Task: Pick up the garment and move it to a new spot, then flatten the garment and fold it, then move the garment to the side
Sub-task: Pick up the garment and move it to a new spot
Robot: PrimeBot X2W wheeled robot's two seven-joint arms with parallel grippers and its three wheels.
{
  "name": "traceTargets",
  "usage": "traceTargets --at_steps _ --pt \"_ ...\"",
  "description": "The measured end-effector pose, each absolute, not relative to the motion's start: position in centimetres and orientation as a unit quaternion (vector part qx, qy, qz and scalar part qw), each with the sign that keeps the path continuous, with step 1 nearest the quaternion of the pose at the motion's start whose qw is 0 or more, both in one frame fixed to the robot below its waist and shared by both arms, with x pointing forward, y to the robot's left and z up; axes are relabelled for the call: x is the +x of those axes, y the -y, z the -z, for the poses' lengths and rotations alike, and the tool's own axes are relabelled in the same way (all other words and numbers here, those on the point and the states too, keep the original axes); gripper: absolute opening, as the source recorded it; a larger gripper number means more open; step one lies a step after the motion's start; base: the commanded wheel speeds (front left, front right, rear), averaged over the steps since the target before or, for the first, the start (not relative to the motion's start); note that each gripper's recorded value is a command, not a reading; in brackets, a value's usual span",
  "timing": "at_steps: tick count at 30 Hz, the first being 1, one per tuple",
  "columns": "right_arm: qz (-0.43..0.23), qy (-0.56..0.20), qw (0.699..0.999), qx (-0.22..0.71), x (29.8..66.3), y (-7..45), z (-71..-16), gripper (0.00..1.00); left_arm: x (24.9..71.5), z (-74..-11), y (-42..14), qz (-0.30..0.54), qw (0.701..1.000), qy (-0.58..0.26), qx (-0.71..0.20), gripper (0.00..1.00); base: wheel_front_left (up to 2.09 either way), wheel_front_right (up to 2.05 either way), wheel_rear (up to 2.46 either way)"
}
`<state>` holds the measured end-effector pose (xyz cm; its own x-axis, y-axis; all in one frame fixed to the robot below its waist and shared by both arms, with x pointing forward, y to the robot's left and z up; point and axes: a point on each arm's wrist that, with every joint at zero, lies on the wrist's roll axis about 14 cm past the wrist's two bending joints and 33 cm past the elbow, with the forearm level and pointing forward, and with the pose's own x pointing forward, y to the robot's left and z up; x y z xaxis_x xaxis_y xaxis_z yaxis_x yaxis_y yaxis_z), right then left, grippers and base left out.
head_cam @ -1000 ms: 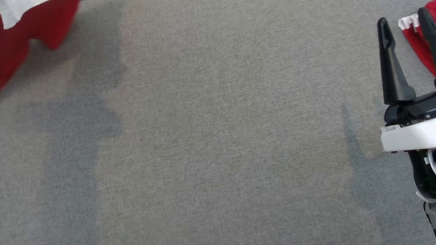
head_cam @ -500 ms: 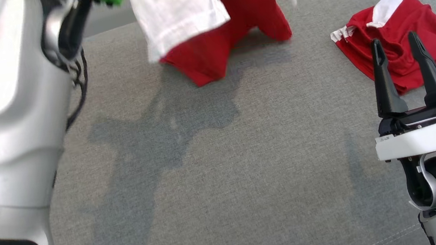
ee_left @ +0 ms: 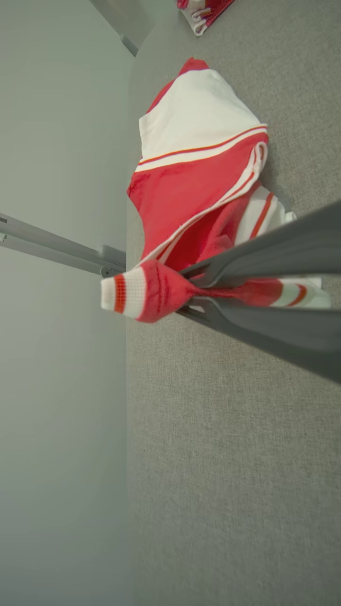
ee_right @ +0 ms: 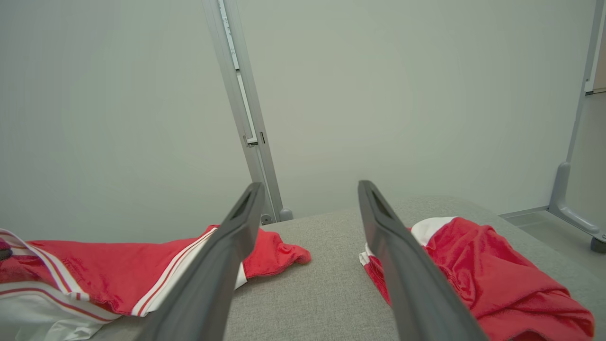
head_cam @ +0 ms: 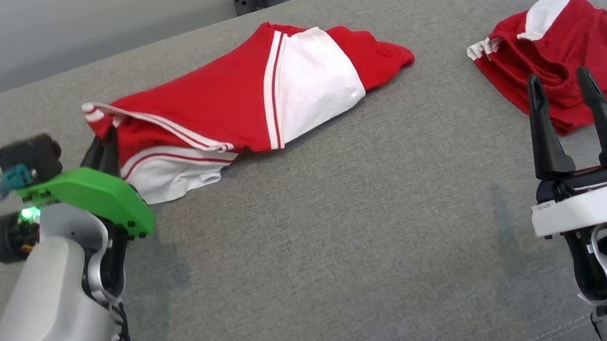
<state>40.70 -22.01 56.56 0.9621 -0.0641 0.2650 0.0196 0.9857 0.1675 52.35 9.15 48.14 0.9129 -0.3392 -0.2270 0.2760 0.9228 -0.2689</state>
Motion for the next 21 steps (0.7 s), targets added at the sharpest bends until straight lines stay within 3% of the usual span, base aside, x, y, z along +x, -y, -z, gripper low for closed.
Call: traceTargets --at_steps 3,4,5,6,14,21 --pt "0.017 0.13 0.988 0.083 40.7 21.6 -56.2 1.0 50.6 -45.9 -10.6 0.131 0.97 -0.161 -0.125 0.0 0.0 0.0 0.0" --pt "0.015 0.13 0.988 0.084 40.7 21.5 -56.1 1.0 50.1 -45.3 -10.9 0.124 0.97 -0.165 -0.128 0.31 0.0 0.0 0.0" --pt "0.012 0.129 0.988 0.084 40.7 21.3 -56.1 1.0 49.6 -44.9 -11.1 0.118 0.97 -0.167 -0.131 0.74 0.0 0.0 0.0" --pt "0.009 0.129 0.988 0.084 40.7 21.0 -56.1 1.0 49.1 -44.5 -11.2 0.113 0.97 -0.169 -0.133 1.0 0.0 0.0 0.0" --pt "-0.002 0.128 0.988 0.083 40.2 20.3 -56.5 1.0 46.2 -43.4 -13.0 0.078 0.973 -0.158 -0.147 1.0 0.0 0.0 0.0" --pt "-0.008 0.124 0.989 0.076 38.9 19.8 -56.6 1.0 44.1 -45.9 -13.1 0.092 0.982 -0.097 -0.136 1.0 0.0 0.0 0.0"
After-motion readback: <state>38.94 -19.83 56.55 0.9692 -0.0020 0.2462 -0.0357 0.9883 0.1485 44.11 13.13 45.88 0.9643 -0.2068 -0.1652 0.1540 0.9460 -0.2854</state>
